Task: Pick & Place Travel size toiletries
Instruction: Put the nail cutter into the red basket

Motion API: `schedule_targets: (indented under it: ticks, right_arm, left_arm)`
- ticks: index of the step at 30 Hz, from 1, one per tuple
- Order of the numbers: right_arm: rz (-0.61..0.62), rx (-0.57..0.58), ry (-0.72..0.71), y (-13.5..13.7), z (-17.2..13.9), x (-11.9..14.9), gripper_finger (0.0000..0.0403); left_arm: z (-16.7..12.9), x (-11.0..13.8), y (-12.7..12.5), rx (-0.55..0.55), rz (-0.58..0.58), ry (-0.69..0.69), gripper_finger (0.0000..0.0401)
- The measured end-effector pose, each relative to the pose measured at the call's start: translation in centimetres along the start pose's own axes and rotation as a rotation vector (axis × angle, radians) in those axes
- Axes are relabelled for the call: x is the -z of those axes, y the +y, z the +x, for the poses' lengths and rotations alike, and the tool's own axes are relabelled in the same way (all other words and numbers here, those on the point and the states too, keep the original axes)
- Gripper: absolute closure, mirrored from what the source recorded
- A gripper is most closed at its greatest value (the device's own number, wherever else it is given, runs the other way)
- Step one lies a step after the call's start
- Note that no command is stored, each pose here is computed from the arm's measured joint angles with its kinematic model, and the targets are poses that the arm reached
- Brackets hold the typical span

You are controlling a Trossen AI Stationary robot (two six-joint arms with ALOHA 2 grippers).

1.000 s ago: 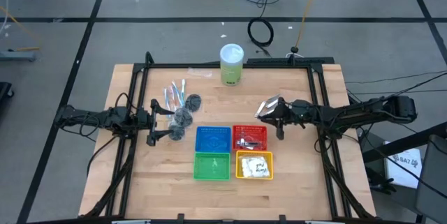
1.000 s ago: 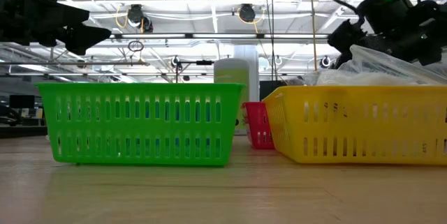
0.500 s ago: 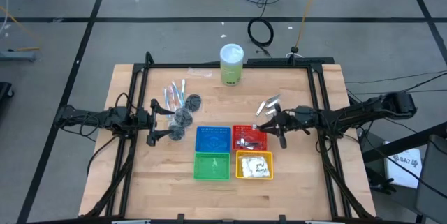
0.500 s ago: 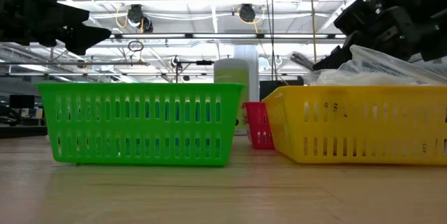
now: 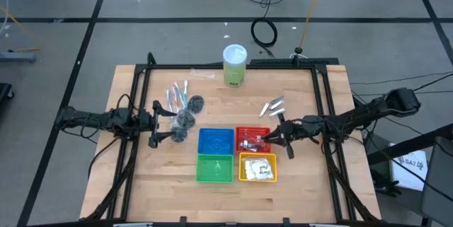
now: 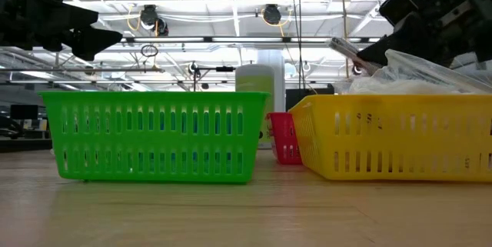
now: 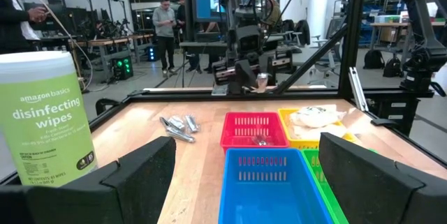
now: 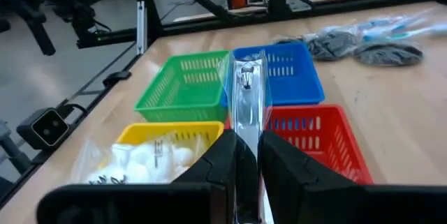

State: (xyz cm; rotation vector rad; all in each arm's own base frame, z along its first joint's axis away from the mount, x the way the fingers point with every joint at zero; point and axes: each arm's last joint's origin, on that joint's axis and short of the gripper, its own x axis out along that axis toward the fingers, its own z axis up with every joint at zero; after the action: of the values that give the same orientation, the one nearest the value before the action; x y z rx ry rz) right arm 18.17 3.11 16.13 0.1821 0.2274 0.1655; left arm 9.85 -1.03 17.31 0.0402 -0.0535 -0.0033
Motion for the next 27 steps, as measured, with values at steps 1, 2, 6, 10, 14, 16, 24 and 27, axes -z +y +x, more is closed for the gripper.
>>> schedule_targets:
  ticks: [1,2,6,10,14,16,24,27]
  right_arm:
    - [-0.002,0.005,-0.004,0.1,0.0,-0.1,0.0362]
    - [-0.004,0.007,-0.004,0.3,0.1,-0.3,0.0362]
    - [-0.011,-0.004,0.002,0.7,0.9,-1.3,0.0362]
    - [-0.047,-0.005,0.036,1.0,2.2,-2.0,0.0362]
    - [-0.066,0.010,0.106,1.0,4.0,-2.2,0.0362]
    - [-0.076,0.017,0.148,1.1,5.0,-2.2,0.0362]
    - [-0.115,0.049,0.301,0.4,8.1,-0.7,0.0362]
    - [-0.106,0.066,0.334,-0.1,8.5,0.0,0.0362]
  left_arm:
    - [0.0,0.0,0.0,0.000,0.000,0.000,0.0054]
    - [0.0,0.0,0.0,0.000,0.000,-0.001,0.0054]
    - [0.0,0.0,0.0,0.000,0.000,0.000,0.0054]
    - [0.0,0.0,0.0,0.000,0.000,0.000,0.0054]
    - [0.0,0.0,0.0,0.000,0.000,0.000,0.0054]
    - [0.0,0.0,0.0,0.000,0.000,0.000,0.0054]
    - [0.0,0.0,0.0,0.000,0.000,0.000,0.0054]
    - [0.0,0.0,0.0,0.000,0.000,0.000,0.0054]
